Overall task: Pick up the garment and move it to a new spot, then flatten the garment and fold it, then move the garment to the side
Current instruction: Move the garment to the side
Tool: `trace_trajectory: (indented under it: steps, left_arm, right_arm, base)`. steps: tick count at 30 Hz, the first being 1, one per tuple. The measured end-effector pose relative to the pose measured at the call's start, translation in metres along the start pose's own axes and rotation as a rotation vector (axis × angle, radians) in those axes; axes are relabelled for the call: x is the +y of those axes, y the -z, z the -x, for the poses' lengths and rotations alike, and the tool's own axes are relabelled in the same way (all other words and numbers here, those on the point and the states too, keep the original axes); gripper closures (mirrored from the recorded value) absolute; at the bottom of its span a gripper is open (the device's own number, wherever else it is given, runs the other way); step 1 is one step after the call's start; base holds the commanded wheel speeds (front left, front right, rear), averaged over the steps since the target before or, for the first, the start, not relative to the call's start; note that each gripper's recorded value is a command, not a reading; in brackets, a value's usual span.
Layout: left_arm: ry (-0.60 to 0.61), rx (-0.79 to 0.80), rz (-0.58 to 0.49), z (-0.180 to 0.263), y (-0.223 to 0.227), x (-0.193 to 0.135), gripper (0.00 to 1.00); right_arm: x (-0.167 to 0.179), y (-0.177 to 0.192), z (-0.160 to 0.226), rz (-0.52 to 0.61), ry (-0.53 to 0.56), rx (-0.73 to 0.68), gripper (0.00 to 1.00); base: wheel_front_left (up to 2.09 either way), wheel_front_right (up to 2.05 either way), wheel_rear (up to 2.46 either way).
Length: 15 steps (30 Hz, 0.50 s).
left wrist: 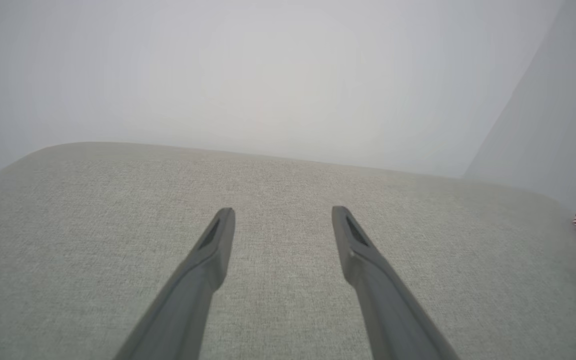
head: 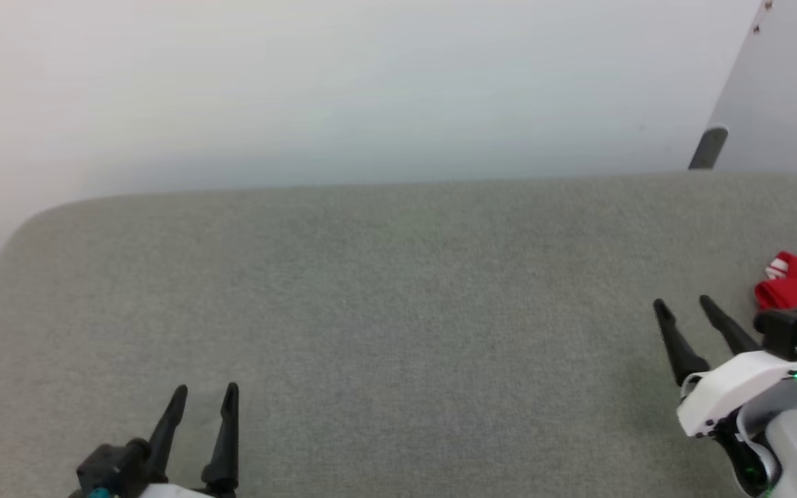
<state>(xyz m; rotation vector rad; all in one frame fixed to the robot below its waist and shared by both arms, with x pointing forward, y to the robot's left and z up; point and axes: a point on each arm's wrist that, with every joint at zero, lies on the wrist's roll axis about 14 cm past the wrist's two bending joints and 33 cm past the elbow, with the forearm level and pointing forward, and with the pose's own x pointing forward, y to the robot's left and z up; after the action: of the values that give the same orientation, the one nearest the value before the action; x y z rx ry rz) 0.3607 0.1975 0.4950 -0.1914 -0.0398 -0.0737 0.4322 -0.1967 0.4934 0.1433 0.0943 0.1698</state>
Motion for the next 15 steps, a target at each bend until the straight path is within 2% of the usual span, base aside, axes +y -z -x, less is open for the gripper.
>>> trace_trajectory:
  steps: [5,15]
  left_arm:
    - [-0.023,-0.03,0.007,0.014,-0.008,0.003,0.0]
    - [-0.047,-0.061,0.024,0.037,-0.013,0.0,0.0]
  right_arm:
    - [0.002,-0.02,0.013,0.023,-0.019,-0.068,0.0]
    - [-0.003,-0.02,0.054,0.037,-0.009,-0.118,0.0]
  base:
    - [0.0,0.0,0.0]
    - [0.0,0.0,0.0]
